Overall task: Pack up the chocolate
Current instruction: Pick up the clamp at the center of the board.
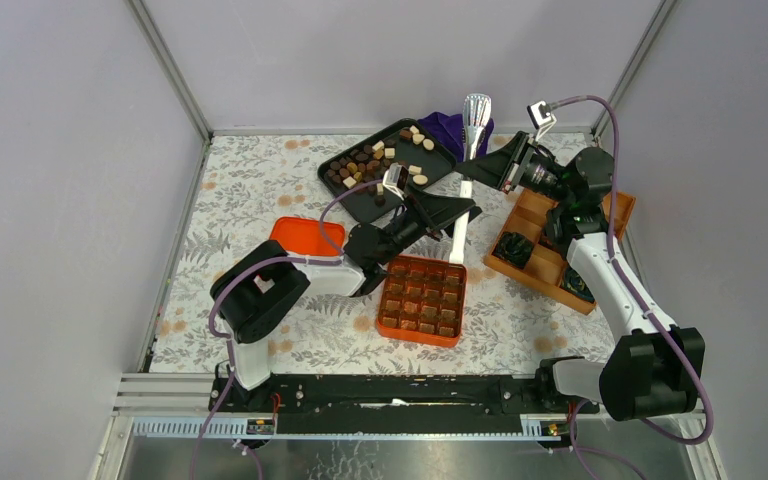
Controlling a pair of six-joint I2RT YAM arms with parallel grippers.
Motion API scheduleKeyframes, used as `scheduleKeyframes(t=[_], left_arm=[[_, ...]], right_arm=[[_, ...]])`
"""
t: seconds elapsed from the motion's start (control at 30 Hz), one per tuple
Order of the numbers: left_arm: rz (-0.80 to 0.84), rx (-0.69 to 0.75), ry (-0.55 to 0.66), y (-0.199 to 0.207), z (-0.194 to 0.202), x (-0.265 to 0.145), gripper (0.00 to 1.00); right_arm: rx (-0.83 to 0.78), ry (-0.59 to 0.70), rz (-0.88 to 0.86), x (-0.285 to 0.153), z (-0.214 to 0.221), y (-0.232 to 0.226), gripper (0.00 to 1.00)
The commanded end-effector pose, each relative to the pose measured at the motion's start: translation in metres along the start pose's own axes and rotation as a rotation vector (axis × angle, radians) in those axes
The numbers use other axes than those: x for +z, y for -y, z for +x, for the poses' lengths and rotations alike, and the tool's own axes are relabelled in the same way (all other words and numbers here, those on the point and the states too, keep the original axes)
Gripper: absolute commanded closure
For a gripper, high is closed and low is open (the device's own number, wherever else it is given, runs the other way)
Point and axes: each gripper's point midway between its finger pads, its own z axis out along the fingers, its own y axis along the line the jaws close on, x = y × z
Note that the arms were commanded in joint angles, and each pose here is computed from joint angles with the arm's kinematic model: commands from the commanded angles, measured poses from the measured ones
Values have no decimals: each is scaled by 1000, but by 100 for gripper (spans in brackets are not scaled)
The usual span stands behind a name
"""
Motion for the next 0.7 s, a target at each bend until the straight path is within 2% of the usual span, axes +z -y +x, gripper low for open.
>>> scheduleKeyframes(t=[0.0,0.2,0.43,0.67], left_arm=[[160,45,17,47,-1,-1,32],[160,42,13,44,0,1,32],[160,35,10,40,-1,7,33],[163,37,9,42,-1,6,37]], right_arm=[[-74,26,-8,-3,-10,-5,86],[-71,24,-4,-4,-10,-2,84],[-91,22,-3,-8,-4,-3,76],[-92,20,8,-10,-3,1,73]])
